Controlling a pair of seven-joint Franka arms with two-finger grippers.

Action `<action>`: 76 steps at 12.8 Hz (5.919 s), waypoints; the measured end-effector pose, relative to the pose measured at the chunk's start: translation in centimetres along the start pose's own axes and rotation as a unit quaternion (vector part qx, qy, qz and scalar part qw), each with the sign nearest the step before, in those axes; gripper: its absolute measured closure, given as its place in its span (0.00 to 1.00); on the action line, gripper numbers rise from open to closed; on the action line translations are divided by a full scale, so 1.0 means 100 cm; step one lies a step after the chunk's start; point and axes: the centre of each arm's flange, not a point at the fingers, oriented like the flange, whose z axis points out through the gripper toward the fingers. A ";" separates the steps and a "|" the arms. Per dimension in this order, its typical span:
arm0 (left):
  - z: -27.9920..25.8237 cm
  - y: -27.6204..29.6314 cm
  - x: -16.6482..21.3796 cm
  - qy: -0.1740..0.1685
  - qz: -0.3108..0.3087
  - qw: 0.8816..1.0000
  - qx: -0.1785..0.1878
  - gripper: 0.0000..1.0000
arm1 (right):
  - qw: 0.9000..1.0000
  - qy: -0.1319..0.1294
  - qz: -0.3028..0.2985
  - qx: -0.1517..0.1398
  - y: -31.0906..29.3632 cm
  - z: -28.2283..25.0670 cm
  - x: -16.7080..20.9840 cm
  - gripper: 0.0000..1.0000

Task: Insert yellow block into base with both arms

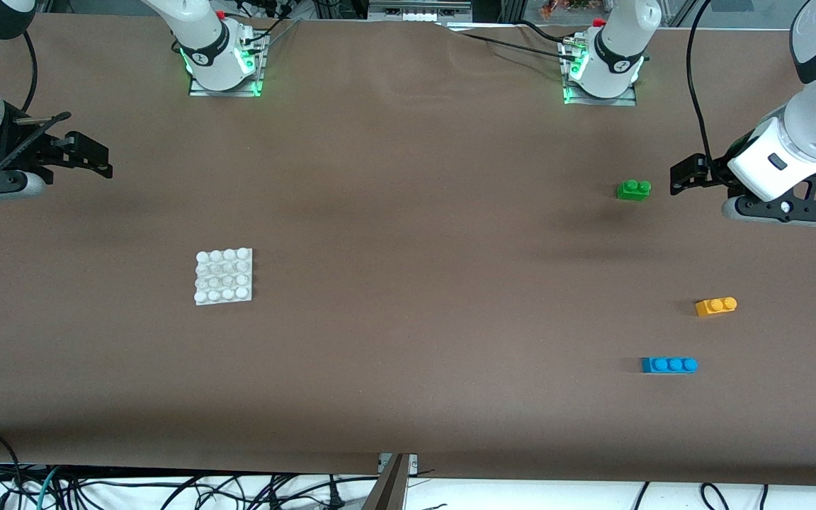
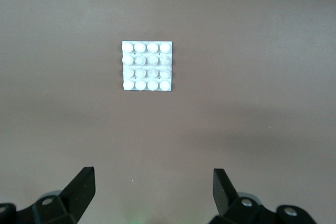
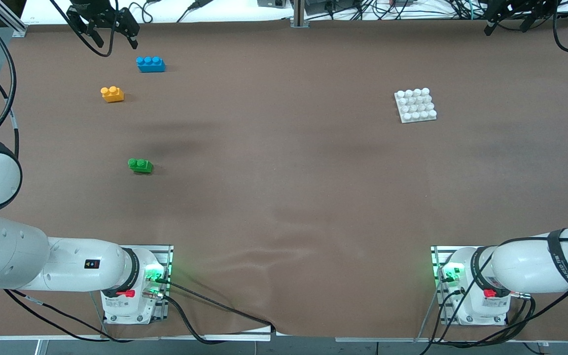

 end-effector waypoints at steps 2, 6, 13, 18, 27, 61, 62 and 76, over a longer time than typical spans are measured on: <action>0.000 0.000 0.000 0.000 0.000 1.000 0.000 0.00 | 1.000 -0.001 0.000 0.000 0.000 0.001 0.000 0.00; 0.000 0.000 0.000 0.000 0.000 1.000 0.000 0.00 | 1.000 0.000 0.000 0.000 0.000 0.001 0.001 0.00; 0.000 0.000 0.000 0.000 0.000 1.000 0.000 0.00 | 1.000 0.000 0.000 0.000 0.000 0.001 0.001 0.00; 0.000 0.000 0.000 0.000 0.000 1.000 0.000 0.00 | 1.000 -0.002 0.001 0.000 0.001 0.003 0.002 0.00; 0.000 0.000 0.000 0.000 0.000 1.000 0.000 0.00 | 1.000 -0.001 0.001 0.000 0.001 0.002 0.002 0.00; 0.000 -0.001 0.000 0.000 -0.001 1.000 0.000 0.00 | 0.999 -0.043 -0.004 -0.013 -0.001 0.114 0.068 0.00; 0.000 -0.001 0.000 0.000 -0.001 1.000 0.000 0.00 | 0.999 -0.036 -0.007 -0.014 -0.005 0.121 0.072 0.01; 0.000 -0.001 0.000 0.000 -0.001 1.000 0.000 0.00 | 0.996 0.080 -0.017 -0.029 -0.009 0.360 0.062 0.01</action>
